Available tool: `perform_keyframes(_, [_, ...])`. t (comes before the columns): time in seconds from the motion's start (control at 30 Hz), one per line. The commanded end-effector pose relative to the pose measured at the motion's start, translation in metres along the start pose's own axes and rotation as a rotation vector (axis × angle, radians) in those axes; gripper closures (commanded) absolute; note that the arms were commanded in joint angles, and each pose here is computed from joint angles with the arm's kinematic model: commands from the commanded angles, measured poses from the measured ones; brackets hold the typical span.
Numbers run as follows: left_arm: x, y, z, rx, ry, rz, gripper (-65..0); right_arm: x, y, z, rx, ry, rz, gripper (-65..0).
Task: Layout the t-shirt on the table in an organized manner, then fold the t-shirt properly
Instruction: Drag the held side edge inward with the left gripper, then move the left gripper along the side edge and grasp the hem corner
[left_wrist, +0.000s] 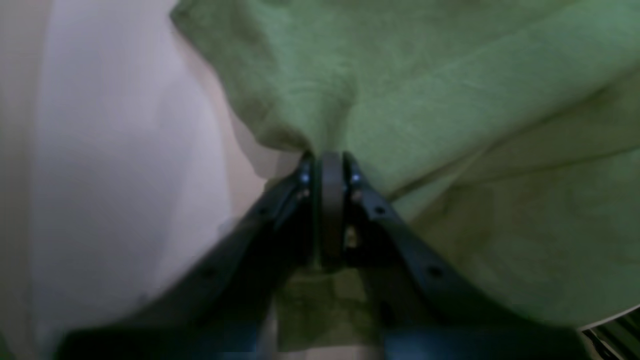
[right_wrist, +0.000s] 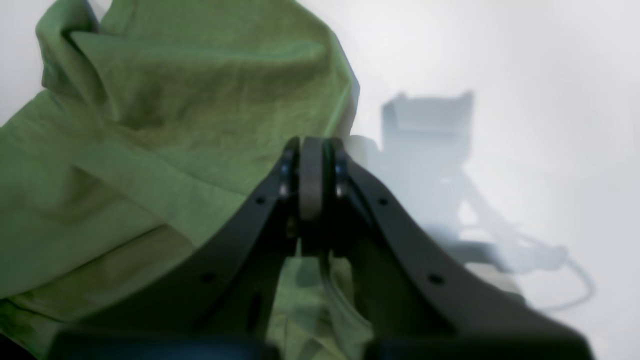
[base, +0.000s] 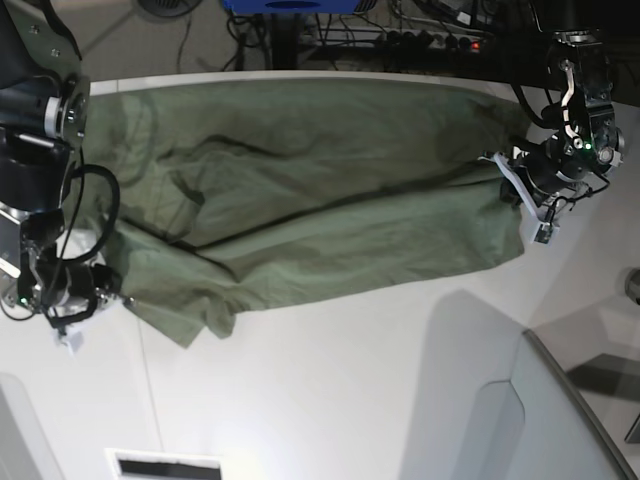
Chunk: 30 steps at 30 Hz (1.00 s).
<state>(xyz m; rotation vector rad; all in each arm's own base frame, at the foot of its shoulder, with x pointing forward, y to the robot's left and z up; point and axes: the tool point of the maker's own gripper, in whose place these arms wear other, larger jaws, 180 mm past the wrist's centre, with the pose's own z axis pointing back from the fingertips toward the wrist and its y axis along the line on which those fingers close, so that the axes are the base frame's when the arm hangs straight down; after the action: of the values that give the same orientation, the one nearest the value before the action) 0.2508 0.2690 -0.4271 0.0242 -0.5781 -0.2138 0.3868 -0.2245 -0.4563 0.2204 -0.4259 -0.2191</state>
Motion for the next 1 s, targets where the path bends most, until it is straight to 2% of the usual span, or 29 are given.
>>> perform_keyframes(0.0, [0.012,0.009,0.005,0.020,-0.038,-0.008,-18.8,0.026,0.001,0.011,0.005,-0.062,0.011,-0.6])
perform_keyframes(0.07, [0.010,0.015,0.007,0.043,-0.025,-0.028,-35.7,0.026,0.001,0.011,0.005,-0.061,0.013,-0.6])
perform_keyframes(0.1, [0.010,0.017,0.007,0.053,-0.019,-0.037,-41.6,0.026,0.001,0.011,0.005,-0.061,0.013,-0.6])
perform_keyframes(0.13, [0.011,0.020,0.007,0.064,-0.019,-0.044,-45.4,0.025,0.001,0.010,0.005,-0.060,0.012,-0.6])
perform_keyframes(0.17, [0.012,0.023,0.007,0.074,-0.018,-0.044,-46.6,0.025,0.001,0.010,0.004,-0.061,0.013,-0.6])
perform_keyframes(0.33, [0.022,0.071,0.013,0.166,-0.056,0.076,-46.2,0.026,0.000,0.011,0.002,-0.062,0.013,-0.6])
perform_keyframes(0.5, [0.028,0.108,-0.014,0.162,-0.068,0.240,-46.2,0.026,0.000,0.011,0.002,-0.065,0.014,-0.6])
perform_keyframes(0.77, [0.042,0.113,-0.057,0.098,-0.147,0.405,-46.2,0.026,0.000,0.011,0.001,-0.064,0.014,-0.6])
perform_keyframes(0.97, [0.040,0.101,-0.075,0.055,-0.142,0.467,-46.2,0.026,0.000,0.011,0.001,-0.064,0.014,-0.6])
